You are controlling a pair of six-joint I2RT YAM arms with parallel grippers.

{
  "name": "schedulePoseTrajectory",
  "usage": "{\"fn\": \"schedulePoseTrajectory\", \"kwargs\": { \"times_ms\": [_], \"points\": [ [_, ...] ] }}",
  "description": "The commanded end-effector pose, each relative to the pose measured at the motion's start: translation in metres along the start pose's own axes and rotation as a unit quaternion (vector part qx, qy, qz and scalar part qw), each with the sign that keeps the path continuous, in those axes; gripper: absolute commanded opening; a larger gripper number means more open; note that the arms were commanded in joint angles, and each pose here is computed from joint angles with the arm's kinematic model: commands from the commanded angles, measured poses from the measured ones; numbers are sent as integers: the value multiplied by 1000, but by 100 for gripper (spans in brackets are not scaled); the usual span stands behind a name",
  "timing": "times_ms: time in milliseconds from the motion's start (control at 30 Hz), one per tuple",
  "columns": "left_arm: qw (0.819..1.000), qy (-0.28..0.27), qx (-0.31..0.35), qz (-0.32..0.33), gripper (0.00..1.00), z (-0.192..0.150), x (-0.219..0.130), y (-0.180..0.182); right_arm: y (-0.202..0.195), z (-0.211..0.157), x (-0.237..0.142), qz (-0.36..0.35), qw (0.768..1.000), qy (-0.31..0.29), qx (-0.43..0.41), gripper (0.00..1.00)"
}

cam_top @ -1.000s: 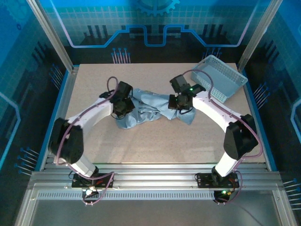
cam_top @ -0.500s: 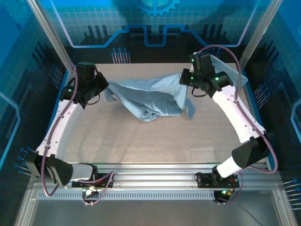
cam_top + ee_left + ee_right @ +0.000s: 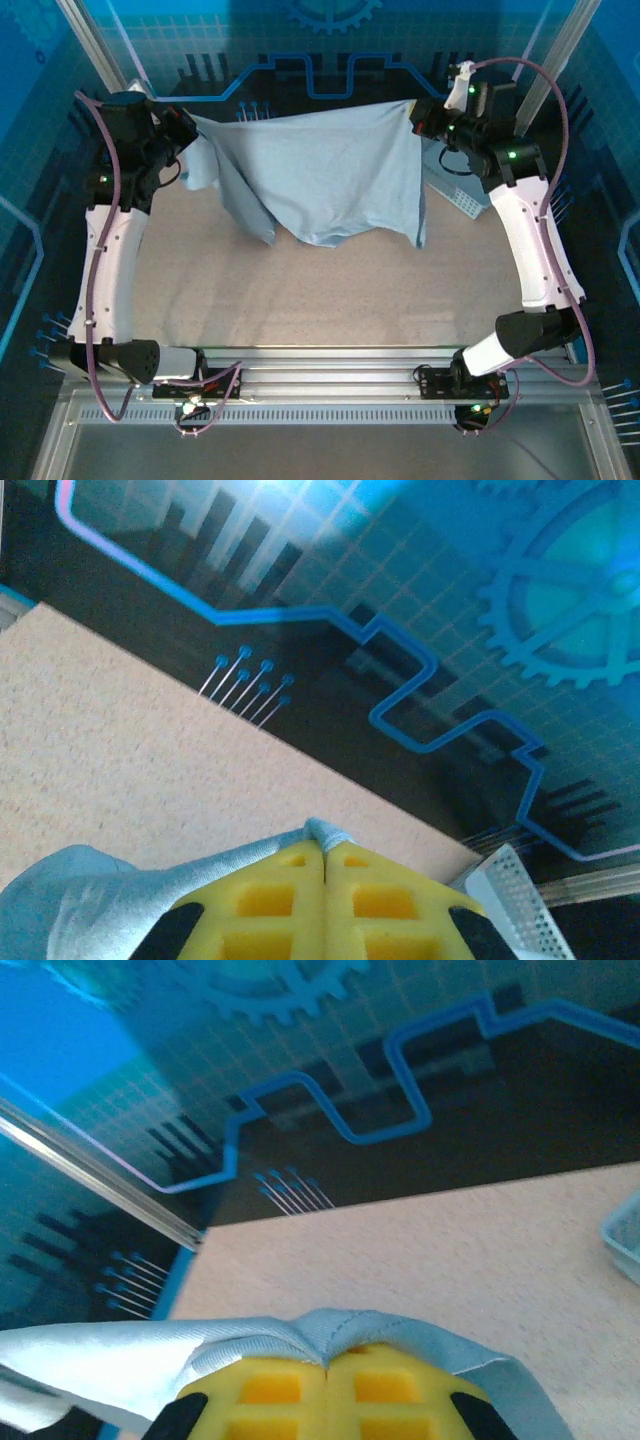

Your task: Fold and stack the t-shirts

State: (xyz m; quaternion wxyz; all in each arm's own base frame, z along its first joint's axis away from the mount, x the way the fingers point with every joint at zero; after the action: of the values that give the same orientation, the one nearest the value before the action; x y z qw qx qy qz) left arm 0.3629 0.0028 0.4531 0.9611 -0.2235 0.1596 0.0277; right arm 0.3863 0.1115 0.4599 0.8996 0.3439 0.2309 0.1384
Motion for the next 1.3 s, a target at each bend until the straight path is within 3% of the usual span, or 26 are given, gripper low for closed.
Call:
{"fn": "schedulePoseTrajectory", "kwargs": {
  "times_ms": [0, 367, 567, 800, 900, 967, 1067, 1267],
  "points": [
    [998, -59, 19, -18, 0, 33, -12, -8, 22, 24, -9, 61, 998, -25, -3, 0],
    [986, -150, 46, -55, 0, 74, -48, -28, 52, 49, -26, 147, 988, -51, 0, 0],
    [968, -236, 57, -67, 0, 88, -107, -33, 64, 48, -69, 177, 979, -98, -19, 0],
    [932, -344, 79, -84, 0, 108, -189, -43, 69, 33, -130, 209, 966, -152, -30, 0],
    [921, -371, 80, -87, 0, 125, -204, -50, 72, 31, -145, 213, 963, -162, -25, 0],
    [921, -372, 73, -91, 0, 135, -196, -55, 72, 33, -143, 213, 964, -160, -18, 0],
    [934, -340, 64, -89, 0, 146, -150, -58, 66, 37, -124, 196, 969, -151, -3, 0],
    [973, -212, 45, -77, 0, 125, 16, -47, 27, 37, -29, 109, 990, -78, 41, 0]
  ]
}}
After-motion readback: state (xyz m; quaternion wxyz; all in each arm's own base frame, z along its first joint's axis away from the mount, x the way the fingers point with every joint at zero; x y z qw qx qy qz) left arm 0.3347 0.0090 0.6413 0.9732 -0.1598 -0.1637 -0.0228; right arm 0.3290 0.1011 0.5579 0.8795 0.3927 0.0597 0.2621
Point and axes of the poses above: each hand's point on the last joint's axis, 136 mm out from that joint toward the fingers, its own x axis out along the fingers, its own y axis along the line the jaws close on, z = x × y, the point moved 4 cm from there along -x, back along the fingers, and after that the axes turned 13 degrees about x, right-handed, at the moved point
